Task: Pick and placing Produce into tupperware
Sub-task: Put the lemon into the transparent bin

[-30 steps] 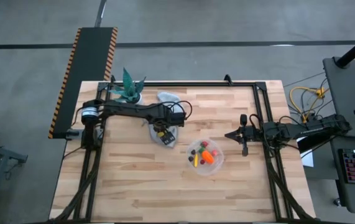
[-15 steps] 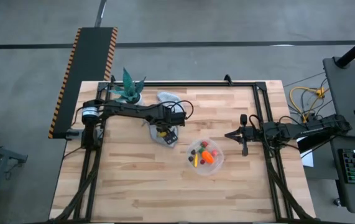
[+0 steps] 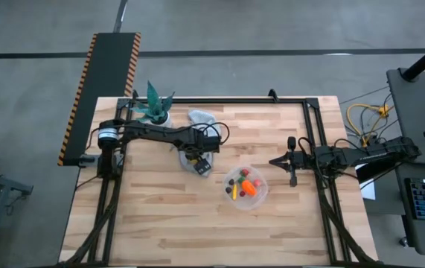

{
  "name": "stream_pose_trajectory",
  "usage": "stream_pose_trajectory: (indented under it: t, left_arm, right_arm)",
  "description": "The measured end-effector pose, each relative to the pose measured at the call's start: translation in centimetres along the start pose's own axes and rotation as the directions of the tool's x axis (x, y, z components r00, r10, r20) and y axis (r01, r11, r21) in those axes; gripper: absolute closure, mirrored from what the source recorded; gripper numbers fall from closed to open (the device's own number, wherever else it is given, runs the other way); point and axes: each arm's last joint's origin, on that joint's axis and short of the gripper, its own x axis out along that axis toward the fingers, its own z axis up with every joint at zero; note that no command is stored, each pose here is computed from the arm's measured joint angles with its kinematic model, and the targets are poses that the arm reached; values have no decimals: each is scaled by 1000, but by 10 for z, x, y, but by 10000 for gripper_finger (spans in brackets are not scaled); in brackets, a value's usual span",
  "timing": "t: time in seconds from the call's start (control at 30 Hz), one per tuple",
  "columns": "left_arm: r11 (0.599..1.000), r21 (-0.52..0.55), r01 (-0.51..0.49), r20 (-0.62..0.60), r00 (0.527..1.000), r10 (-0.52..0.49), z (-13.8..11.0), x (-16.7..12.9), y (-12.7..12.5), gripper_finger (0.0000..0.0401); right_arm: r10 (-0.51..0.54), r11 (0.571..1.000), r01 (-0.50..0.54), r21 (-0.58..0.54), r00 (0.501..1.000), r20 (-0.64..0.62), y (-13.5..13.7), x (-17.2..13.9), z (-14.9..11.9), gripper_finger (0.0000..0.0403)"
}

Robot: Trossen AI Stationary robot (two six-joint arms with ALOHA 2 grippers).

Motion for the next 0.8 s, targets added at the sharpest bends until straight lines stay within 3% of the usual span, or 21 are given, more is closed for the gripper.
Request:
stream_pose_trajectory:
  t: [0.23,0.8]
  left_arm:
    - [1000,2,18,-13,1000,-18,-1,0,-1,99]
    - [1000,10,19,-21,1000,-19,-2,2,-1,189]
  right_arm:
    - [0,1000,0,-4,1000,0,0,0,0,394]
    - [0,1000,0,-7,1000,0,0,0,0,394]
